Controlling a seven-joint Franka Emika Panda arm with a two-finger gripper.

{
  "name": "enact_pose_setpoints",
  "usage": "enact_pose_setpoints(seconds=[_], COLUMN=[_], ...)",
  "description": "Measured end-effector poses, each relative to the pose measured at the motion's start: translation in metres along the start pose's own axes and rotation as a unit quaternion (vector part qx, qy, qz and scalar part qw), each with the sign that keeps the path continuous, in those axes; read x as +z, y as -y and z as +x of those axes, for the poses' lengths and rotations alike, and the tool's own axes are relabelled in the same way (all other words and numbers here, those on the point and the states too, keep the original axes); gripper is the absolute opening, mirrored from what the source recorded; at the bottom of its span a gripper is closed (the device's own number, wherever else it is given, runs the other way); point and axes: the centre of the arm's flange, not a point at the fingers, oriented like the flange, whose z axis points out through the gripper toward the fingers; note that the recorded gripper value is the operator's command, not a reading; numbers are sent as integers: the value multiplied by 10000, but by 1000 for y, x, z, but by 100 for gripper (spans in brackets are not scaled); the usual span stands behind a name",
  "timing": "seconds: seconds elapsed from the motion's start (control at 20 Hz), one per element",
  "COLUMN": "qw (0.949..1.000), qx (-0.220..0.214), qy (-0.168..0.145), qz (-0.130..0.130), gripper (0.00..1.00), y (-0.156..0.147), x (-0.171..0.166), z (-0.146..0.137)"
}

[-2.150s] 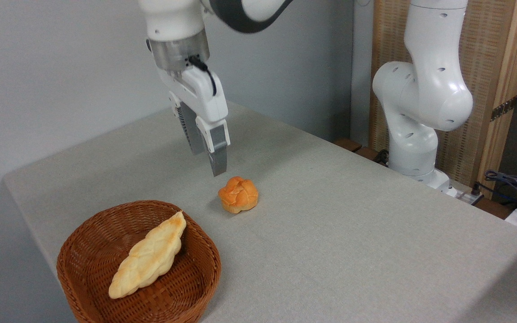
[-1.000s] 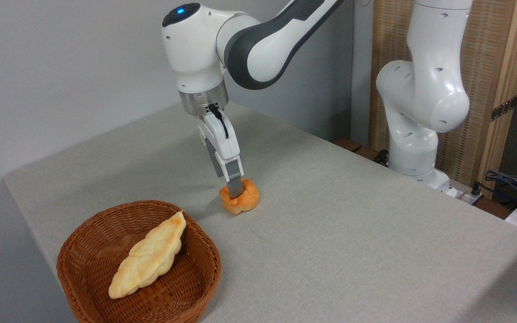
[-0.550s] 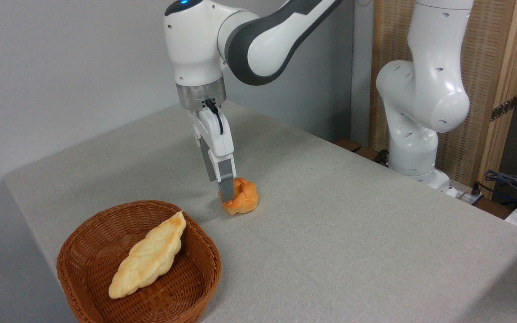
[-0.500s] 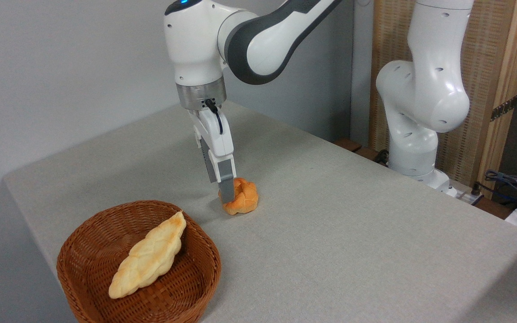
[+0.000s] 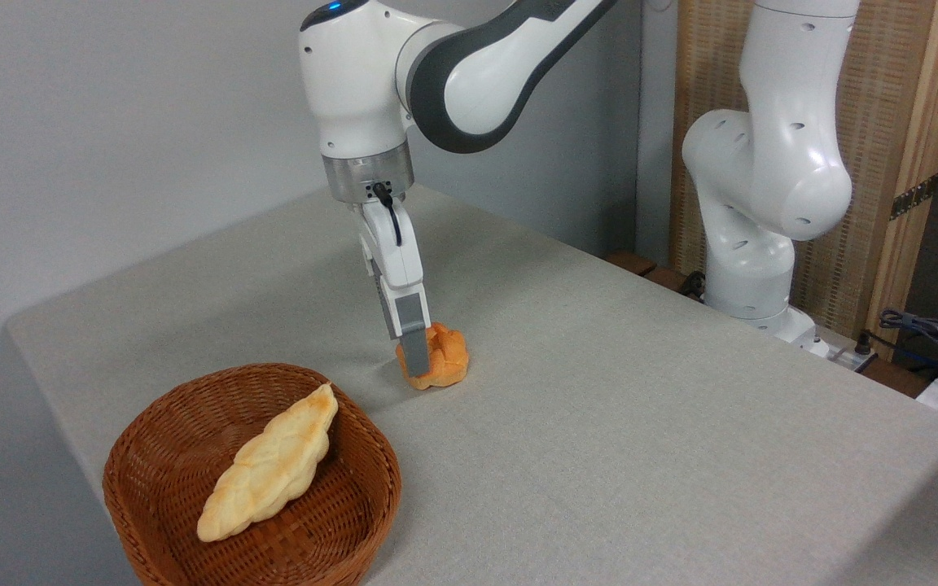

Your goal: Put bread into the basket

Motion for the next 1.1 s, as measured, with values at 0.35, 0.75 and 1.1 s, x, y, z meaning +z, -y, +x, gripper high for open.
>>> enact_pose_setpoints(seconds=[0.35,0.75,1.1], qw=[9999,9997,9991], qx=[12,19,34], qy=[97,174,289], qz=[-103,-180,-292], gripper=[100,100,100], y=[-5,-8,-12], x=[13,18,20], z=[-4,-6,-7])
